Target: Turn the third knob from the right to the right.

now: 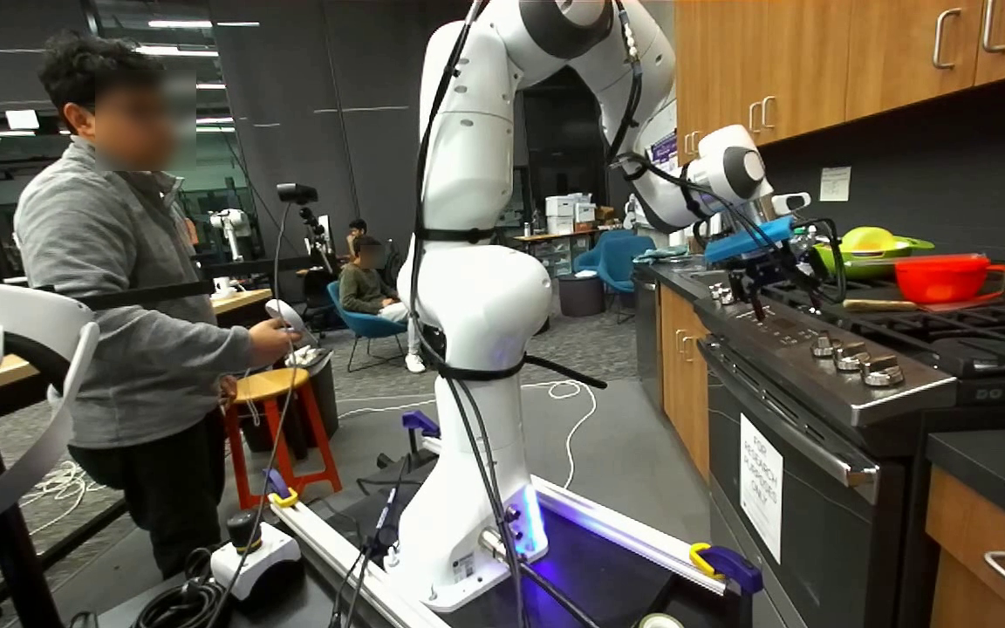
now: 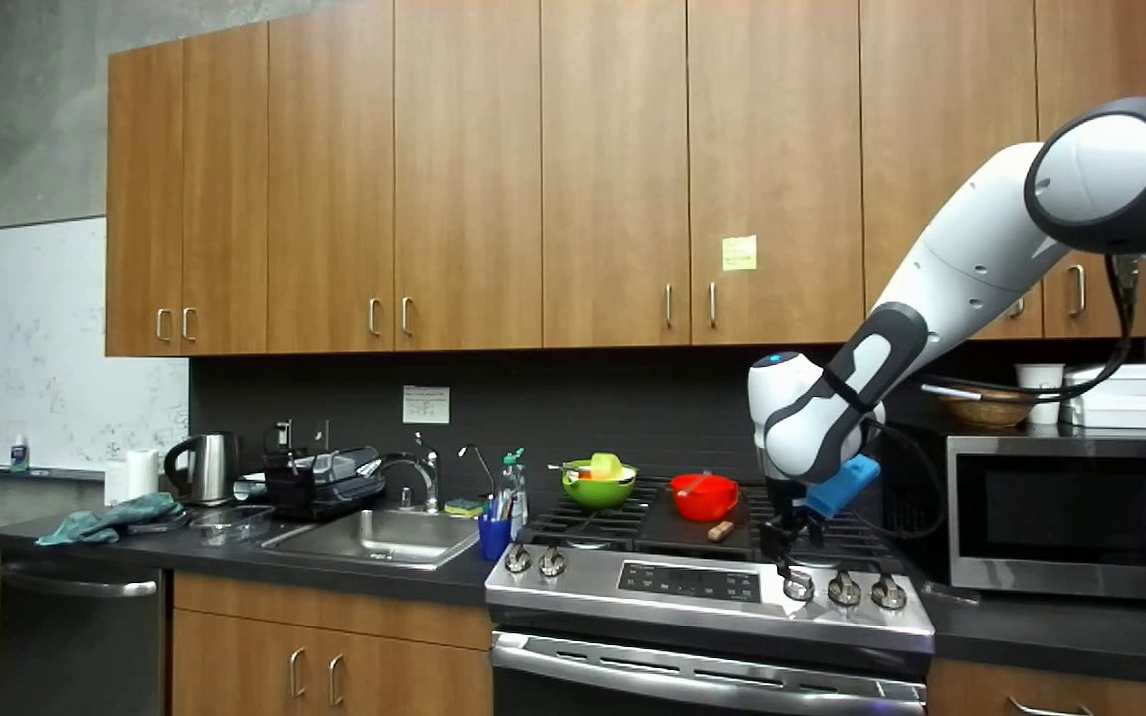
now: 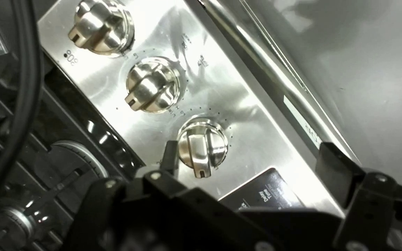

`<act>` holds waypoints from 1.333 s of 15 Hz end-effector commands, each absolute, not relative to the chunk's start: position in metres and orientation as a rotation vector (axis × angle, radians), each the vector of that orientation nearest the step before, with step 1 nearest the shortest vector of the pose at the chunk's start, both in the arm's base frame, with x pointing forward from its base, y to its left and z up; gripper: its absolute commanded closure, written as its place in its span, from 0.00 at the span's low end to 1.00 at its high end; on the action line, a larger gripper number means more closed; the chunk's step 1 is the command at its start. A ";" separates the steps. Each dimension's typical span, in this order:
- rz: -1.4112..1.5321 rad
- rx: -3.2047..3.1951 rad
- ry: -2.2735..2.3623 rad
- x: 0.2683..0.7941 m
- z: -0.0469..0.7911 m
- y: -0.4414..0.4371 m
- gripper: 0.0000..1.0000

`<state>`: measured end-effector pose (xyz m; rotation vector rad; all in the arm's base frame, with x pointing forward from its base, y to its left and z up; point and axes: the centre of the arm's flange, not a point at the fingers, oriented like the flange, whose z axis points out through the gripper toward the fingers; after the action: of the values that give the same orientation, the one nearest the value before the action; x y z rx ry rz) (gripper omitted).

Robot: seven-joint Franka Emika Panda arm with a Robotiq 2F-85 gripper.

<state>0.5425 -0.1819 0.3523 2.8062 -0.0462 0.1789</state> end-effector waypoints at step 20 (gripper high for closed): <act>0.113 2.830 0.117 0.571 0.327 -0.204 0.00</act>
<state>0.5628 -0.1947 0.3273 2.8185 0.0990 0.1081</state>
